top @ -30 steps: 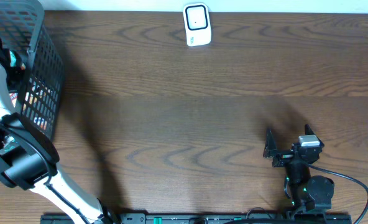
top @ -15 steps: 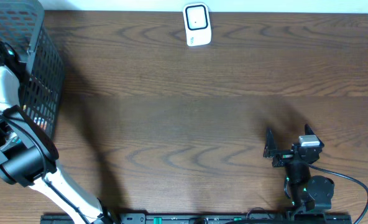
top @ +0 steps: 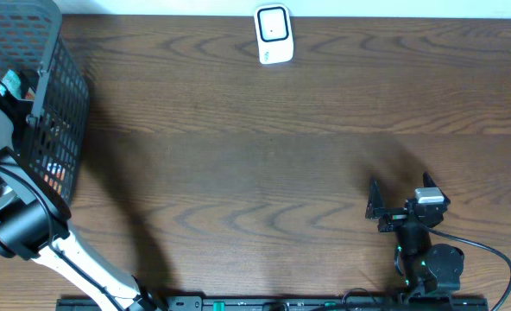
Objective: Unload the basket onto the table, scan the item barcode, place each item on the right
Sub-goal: 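Grasp the yellow snack bag inside the basket with the left gripper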
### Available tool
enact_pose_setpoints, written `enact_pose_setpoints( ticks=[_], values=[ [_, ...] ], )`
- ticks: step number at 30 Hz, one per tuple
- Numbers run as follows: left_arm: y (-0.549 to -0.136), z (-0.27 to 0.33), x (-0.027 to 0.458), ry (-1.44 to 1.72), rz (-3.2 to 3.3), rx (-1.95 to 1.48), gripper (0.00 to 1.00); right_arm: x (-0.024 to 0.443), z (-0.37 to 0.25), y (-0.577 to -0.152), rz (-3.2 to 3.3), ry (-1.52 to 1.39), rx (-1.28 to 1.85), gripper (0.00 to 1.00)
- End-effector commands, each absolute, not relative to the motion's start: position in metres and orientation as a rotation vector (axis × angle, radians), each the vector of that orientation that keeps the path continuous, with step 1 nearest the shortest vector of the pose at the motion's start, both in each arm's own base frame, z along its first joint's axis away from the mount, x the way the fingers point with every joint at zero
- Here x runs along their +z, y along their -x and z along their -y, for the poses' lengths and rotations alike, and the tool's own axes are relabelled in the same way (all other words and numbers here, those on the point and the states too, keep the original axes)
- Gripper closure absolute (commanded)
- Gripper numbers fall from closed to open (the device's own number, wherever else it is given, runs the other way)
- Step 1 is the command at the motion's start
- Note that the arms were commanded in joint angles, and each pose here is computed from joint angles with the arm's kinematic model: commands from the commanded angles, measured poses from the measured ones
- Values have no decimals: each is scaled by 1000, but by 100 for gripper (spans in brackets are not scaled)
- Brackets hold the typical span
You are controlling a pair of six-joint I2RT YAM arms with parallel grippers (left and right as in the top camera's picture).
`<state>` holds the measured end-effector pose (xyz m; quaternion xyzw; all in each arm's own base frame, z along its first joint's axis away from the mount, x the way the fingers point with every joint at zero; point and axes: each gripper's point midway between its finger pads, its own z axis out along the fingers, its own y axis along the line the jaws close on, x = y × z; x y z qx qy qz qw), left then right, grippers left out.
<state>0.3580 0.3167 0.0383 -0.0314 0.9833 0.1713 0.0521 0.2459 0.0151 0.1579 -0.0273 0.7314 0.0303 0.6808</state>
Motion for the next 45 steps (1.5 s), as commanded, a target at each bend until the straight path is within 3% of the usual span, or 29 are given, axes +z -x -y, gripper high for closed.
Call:
enact_pose_setpoints(
  ticks=[1, 7, 8, 10, 11, 13, 17, 22, 25, 30, 37, 39, 40, 43, 45],
  values=[
    [-359, -304, 18, 102, -2989, 371, 28, 158, -13, -246, -1641, 61, 50, 1],
    [-375, -303, 20, 200, -2904, 317, 25, 158, -13, -246, -1641, 61, 50, 1],
    [-378, -299, 20, 194, -2892, 285, 30, 158, -13, -246, -1641, 61, 50, 1],
    [-379, -300, 20, 224, -2881, 282, 53, 158, -13, -246, -1641, 61, 50, 1],
    [-380, -299, 20, 246, -2877, 275, 71, 158, -13, -246, -1641, 61, 50, 1],
    [-378, -299, 19, 325, -2870, 262, 92, 158, -13, -246, -1641, 61, 50, 1],
    [-377, -297, 25, 507, -2836, 236, 93, 158, -13, -246, -1641, 61, 50, 1],
    [-388, -305, 90, 968, -2536, 214, 93, 158, -13, -246, -1641, 61, 50, 1],
    [-399, -295, 154, 1049, -2324, 104, 93, 158, -13, -246, -1641, 61, 50, 1],
    [-413, -264, 276, 921, -2009, -102, 93, 158, -13, -246, -1641, 61, 50, 1],
    [-383, -235, 395, 939, -1670, -209, 93, 158, -13, -246, -1641, 61, 50, 1],
    [-376, -229, 412, 944, -1621, -231, 93, 158, -13, -246, -1641, 61, 50, 1],
    [-373, -226, 418, 933, -1612, -226, 86, 158, -12, -246, -1641, 61, 50, 1],
    [-370, -225, 415, 863, -1665, -154, 36, 158, -13, -246, -1641, 61, 50, 1],
    [-369, -229, 401, 847, -1728, -96, 23, 158, -13, -246, -1641, 61, 50, 1]
  ],
)
